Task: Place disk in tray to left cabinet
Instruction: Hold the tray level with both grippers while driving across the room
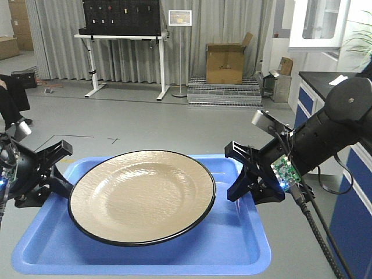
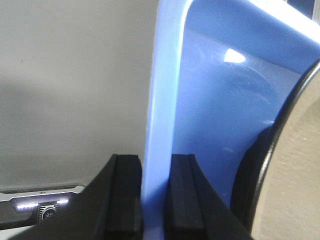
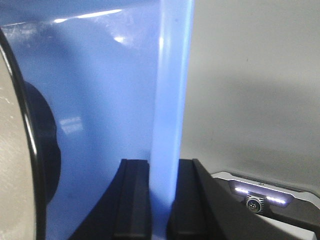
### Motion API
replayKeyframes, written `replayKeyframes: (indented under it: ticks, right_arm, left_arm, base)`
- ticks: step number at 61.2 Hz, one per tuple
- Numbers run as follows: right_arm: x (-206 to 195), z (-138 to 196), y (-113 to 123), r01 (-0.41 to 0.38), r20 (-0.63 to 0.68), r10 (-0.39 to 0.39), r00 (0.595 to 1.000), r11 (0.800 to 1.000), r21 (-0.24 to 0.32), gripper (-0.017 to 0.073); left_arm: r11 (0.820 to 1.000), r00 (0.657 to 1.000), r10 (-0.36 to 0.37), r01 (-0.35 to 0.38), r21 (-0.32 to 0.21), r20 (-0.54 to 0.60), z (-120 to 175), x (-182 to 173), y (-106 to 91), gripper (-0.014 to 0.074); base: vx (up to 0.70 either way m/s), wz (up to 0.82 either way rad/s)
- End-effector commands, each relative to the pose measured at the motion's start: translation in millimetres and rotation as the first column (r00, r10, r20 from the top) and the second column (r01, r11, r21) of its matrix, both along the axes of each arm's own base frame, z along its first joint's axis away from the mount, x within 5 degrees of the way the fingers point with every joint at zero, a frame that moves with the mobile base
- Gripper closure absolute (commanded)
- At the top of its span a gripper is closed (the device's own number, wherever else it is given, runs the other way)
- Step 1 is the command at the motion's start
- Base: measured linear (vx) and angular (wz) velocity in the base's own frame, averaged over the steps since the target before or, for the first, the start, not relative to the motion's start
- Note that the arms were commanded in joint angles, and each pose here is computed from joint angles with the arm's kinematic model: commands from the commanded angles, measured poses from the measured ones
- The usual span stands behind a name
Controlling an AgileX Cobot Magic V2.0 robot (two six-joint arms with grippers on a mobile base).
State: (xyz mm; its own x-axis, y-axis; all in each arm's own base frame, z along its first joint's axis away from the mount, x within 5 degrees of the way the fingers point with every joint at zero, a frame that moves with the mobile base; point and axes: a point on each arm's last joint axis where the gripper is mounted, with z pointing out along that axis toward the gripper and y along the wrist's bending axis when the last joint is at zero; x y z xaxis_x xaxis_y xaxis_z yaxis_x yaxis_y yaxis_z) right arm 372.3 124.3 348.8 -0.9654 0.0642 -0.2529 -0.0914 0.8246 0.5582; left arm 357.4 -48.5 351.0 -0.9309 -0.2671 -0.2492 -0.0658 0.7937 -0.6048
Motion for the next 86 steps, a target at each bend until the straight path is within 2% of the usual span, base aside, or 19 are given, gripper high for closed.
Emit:
replayKeyframes:
  ticks: [1, 86]
  right_arm:
    - [-23.3, 42.0, 17.9, -0.074, 0.049, 0.066, 0.997, 0.981, 0.182, 0.0564]
    - [-23.3, 42.2, 18.1, -0.074, 0.049, 0.066, 0.997, 0.98, 0.184, 0.0564]
  left_arm:
    - [0.98, 0.996, -0.02, 0.038, -0.195, 0.091, 40.0, -13.3, -22.7, 0.0594]
    - [0.98, 0.996, -0.02, 0.038, -0.196, 0.091, 40.1, -13.3, -22.8, 0.0594]
  base:
    - [0.58, 0.02]
    - [0.62, -0.03]
